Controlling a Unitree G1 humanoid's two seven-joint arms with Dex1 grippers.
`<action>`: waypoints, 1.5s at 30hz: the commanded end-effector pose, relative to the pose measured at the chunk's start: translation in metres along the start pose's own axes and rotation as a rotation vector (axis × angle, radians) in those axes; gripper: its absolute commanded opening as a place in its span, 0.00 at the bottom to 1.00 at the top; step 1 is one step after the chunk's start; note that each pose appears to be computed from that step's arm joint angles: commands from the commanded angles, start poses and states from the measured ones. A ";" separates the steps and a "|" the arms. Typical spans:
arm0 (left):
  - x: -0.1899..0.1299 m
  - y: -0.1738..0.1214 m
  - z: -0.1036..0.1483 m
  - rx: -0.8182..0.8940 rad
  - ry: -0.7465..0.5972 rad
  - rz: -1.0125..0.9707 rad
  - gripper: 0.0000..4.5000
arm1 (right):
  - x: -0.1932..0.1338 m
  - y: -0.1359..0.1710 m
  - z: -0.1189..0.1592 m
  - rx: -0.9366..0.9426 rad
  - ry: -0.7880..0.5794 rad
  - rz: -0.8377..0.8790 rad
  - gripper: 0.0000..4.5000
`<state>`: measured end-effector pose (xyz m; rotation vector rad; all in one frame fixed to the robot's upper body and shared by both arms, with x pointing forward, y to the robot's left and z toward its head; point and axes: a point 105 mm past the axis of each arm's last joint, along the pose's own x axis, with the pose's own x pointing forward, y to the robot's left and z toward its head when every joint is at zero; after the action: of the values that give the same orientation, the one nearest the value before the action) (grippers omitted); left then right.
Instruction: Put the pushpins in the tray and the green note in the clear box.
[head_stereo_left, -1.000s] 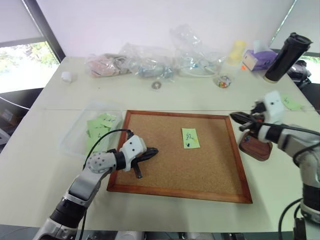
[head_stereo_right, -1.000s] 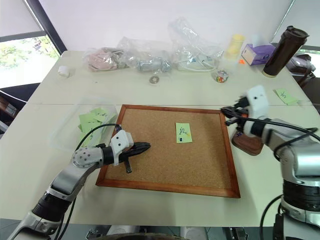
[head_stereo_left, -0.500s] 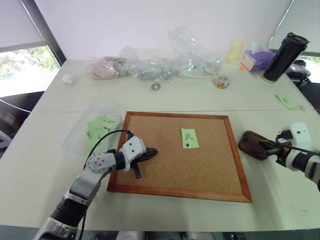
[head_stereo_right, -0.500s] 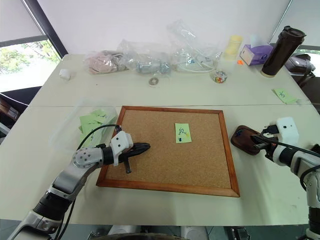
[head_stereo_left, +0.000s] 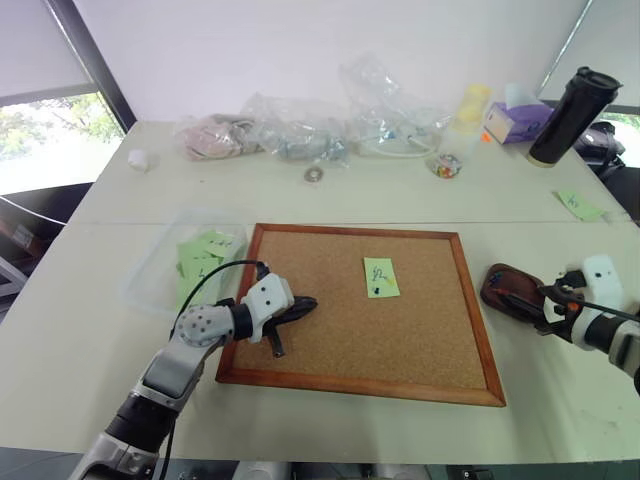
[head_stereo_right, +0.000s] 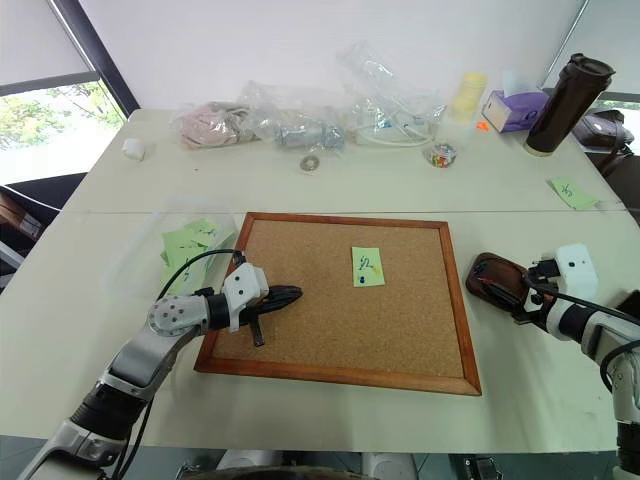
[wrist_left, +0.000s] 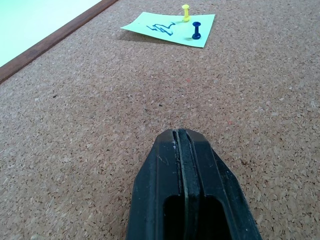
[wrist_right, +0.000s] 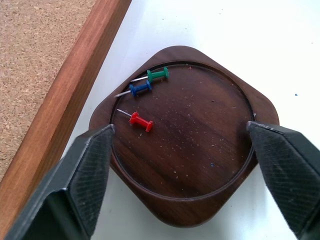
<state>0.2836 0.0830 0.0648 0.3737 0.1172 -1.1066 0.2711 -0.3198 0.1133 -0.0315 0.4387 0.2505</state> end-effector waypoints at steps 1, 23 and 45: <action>-0.001 -0.016 -0.033 -0.070 0.119 -0.046 0.00 | -0.004 0.032 0.044 -0.080 -0.137 0.128 0.99; -0.005 -0.016 -0.029 -0.073 0.123 -0.021 0.00 | 0.072 0.146 0.025 -0.274 -0.051 0.417 0.99; -0.006 -0.018 -0.029 -0.077 0.126 -0.015 0.00 | 0.069 0.139 0.047 -0.251 -0.169 0.365 0.01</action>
<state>0.2794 0.0839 0.0669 0.3749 0.1288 -1.0790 0.3111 -0.1549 0.0945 -0.1830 0.3721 0.7225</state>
